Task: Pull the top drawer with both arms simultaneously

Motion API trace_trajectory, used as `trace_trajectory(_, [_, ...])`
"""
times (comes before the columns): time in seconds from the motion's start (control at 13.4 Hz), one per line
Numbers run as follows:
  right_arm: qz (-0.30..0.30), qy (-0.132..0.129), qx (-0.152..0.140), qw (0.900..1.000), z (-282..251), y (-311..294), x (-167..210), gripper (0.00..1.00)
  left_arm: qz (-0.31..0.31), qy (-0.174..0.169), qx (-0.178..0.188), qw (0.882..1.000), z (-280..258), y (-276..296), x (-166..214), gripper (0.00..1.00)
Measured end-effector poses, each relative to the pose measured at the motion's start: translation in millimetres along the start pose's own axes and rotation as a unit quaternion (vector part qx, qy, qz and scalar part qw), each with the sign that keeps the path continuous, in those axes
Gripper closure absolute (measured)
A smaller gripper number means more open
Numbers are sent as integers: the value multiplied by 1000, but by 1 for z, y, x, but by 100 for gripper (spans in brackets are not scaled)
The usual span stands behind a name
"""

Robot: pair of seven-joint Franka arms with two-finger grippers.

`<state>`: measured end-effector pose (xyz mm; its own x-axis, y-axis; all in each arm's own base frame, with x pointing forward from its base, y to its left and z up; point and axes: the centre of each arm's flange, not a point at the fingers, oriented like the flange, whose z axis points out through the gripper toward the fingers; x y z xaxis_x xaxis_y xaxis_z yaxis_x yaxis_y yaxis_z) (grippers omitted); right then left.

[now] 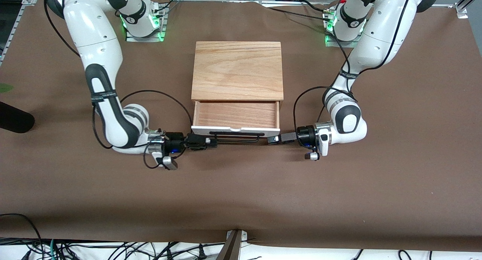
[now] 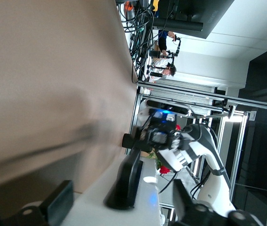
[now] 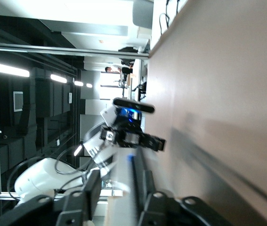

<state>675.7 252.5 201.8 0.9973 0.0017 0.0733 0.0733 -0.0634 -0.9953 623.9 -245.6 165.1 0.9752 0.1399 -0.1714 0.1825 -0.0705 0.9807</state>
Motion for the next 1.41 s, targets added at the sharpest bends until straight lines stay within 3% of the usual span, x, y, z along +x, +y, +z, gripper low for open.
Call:
trace_trajectory(0.3, [-7,3,3,1000,-9,-19,11,5,-5,-1,1,1000,-3,10,2,0])
trace_trajectory(0.45, [14,-16,-23,999,-15,-27,13,0,8,-25,40,999,-16,28,5,0])
trace_trajectory(0.67, [24,-57,-113,992,-41,-62,27,0,35,-20,85,996,-70,66,23,0])
trace_trajectory(0.82, [6,-88,-197,976,-60,-84,35,0,58,-23,118,991,-100,81,29,0])
trace_trajectory(0.97, [-12,-123,-287,950,-71,-107,38,0,78,-28,162,983,-122,89,29,0])
trace_trajectory(1.19, [-13,-146,-421,895,-85,-145,35,0,116,-26,248,961,-151,106,12,0])
trace_trajectory(1.27, [-18,-152,-460,875,-87,-161,33,0,134,-30,276,951,-158,115,3,0])
trace_trajectory(1.41, [-38,-181,-540,821,-85,-190,22,0,177,-48,332,925,-170,140,-10,0])
